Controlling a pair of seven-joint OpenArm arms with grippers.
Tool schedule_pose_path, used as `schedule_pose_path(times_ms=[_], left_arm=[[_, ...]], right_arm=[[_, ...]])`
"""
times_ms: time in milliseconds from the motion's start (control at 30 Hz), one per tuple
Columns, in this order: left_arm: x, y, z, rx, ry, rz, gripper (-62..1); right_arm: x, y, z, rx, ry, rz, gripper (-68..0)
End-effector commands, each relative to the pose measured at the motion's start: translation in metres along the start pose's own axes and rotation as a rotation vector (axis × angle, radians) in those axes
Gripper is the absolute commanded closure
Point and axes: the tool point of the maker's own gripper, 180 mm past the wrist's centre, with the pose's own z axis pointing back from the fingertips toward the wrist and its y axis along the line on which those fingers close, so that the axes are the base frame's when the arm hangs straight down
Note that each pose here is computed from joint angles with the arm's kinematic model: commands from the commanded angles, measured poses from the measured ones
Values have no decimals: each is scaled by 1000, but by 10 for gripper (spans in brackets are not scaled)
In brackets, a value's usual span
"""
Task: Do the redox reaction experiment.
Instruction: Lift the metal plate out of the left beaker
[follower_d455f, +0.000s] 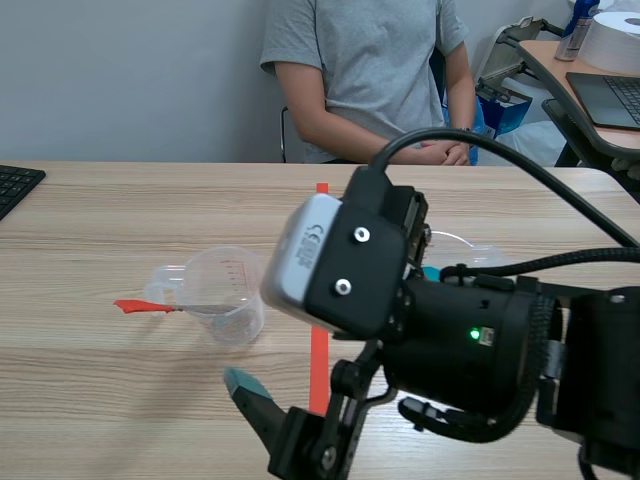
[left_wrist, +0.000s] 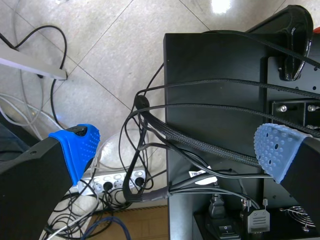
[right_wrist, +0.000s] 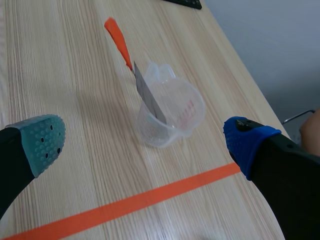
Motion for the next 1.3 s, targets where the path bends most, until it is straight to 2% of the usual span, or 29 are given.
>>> schedule_pose_path(times_ms=[0, 367, 533, 700, 767, 900, 1267], left_arm=[[8, 0, 0, -3, -25, 0, -623], [7, 0, 0, -3, -25, 0, -623], [7, 0, 0, -3, -25, 0, -623], [7, 0, 0, -3, -25, 0, -623], [7, 0, 0, -3, -25, 0, -623], [13, -6, -1, -36, -52, 8, -623], [12, -7, 0, -39, -49, 9, -623]], right_arm=[[5, -5, -7, -13, -24, 14, -679], [4, 18, -59, 30, -34, 64, -679], [5, 22, -79, 33, -41, 67, -679], [10, 15, -95, -1, -52, 106, -679], [9, 14, -98, -2, -45, 119, -679], [9, 2, -98, -71, -39, 158, -679], [14, -12, -98, -135, -55, 174, -679]])
